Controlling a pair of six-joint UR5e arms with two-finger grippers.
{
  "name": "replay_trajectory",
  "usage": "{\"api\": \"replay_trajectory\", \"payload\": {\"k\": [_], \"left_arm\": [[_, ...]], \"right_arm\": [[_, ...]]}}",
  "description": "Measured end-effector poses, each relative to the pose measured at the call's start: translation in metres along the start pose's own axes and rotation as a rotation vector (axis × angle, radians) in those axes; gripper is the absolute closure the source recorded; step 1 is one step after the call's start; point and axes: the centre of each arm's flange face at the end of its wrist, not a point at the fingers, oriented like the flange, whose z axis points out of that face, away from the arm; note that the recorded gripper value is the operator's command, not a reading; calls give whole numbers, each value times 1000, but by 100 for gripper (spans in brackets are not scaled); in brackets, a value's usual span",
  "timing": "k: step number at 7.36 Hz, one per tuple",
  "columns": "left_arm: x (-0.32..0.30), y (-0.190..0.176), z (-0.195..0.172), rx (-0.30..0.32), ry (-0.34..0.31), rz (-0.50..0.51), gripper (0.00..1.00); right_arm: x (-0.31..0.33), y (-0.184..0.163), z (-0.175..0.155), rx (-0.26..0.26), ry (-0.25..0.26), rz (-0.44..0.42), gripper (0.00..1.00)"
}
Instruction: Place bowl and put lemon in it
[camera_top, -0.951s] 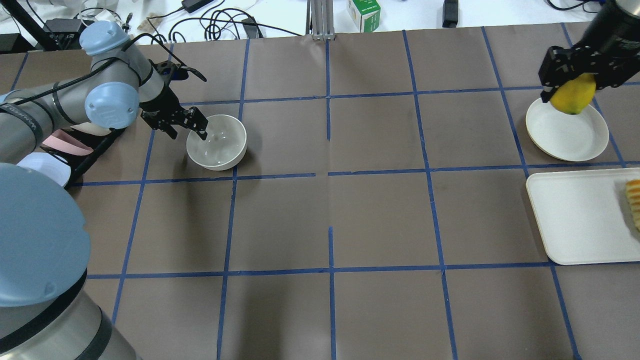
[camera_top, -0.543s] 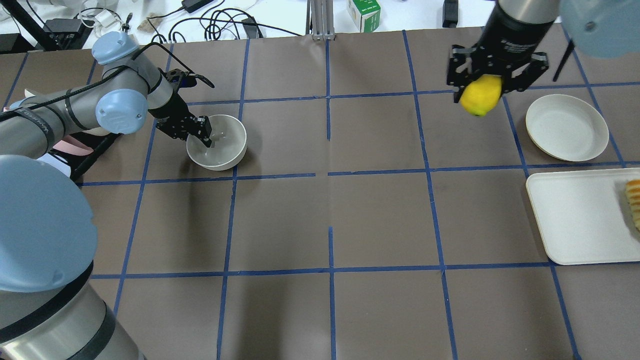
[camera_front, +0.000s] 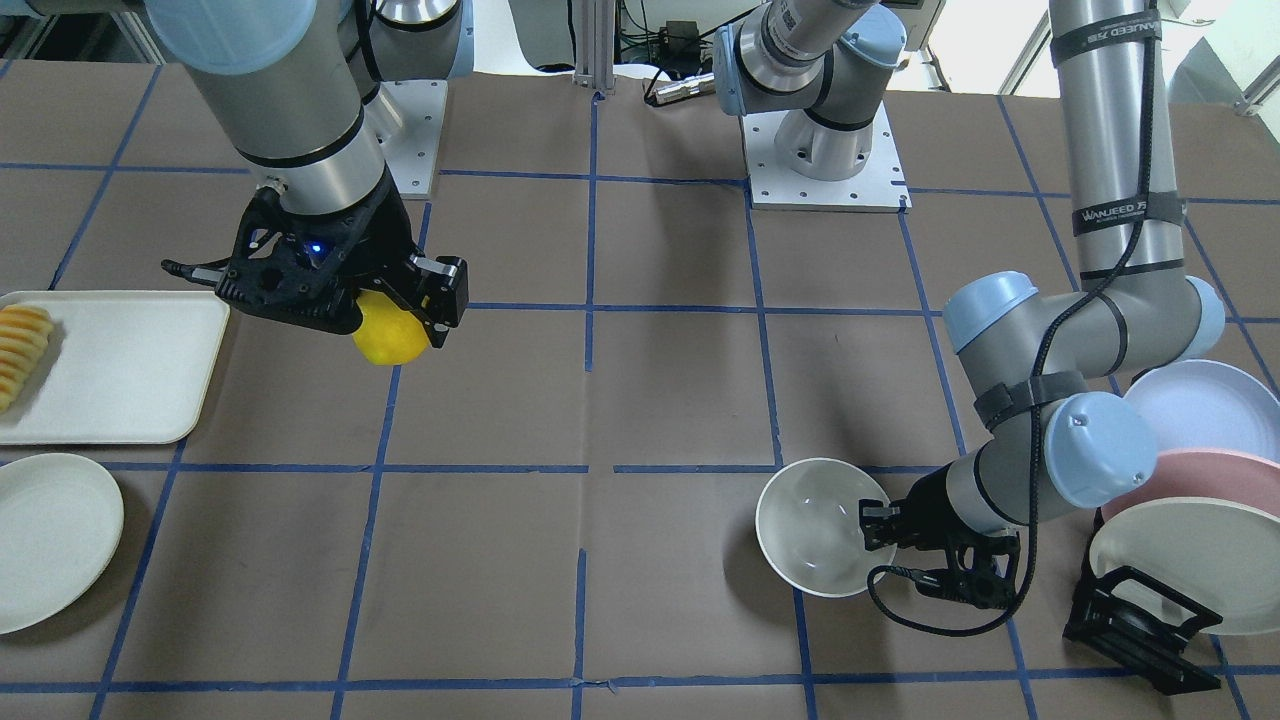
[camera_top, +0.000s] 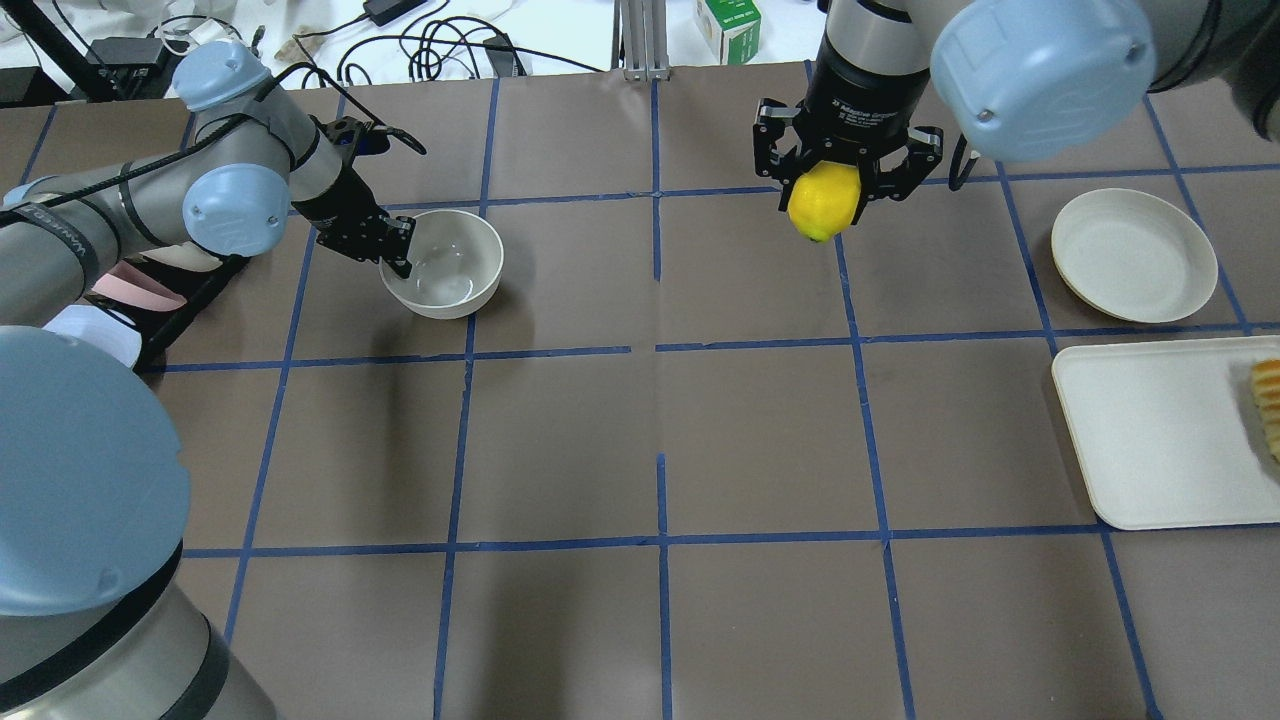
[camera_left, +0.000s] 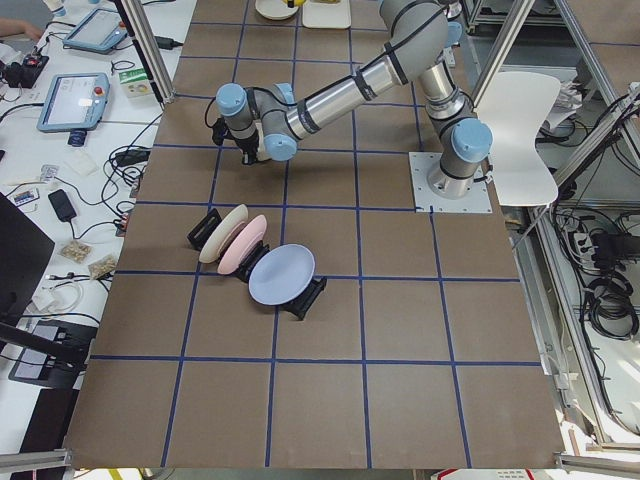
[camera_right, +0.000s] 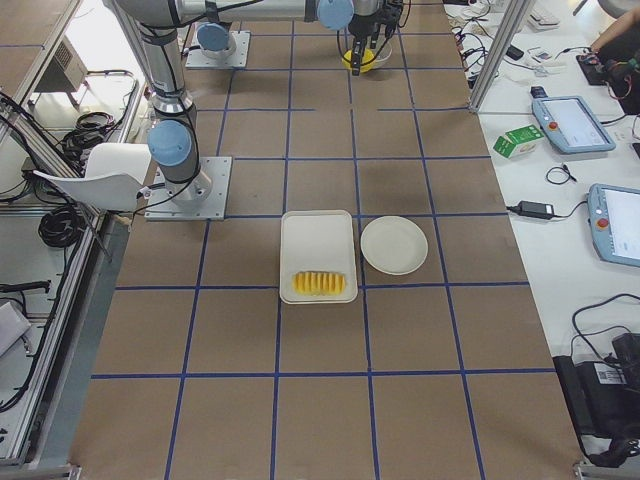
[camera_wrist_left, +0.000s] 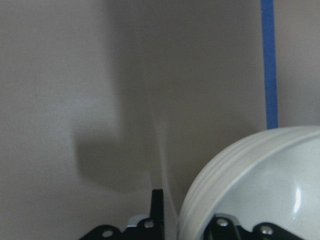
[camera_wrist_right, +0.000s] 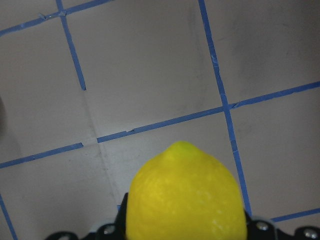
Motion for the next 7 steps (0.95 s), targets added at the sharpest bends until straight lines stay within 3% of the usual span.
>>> {"api": "replay_trajectory", "payload": {"k": [3,4,7], "left_arm": [[107,12,-20,7,71,-14,100],[158,20,-13,-6,81,-15,100],[260,51,43,-12,97,40,100]], "right_arm": [[-3,2,-2,4,-4,11,72],[-4,2,-2,3,-5,14,80],[-19,6,18,-37,-11,34,80]]}}
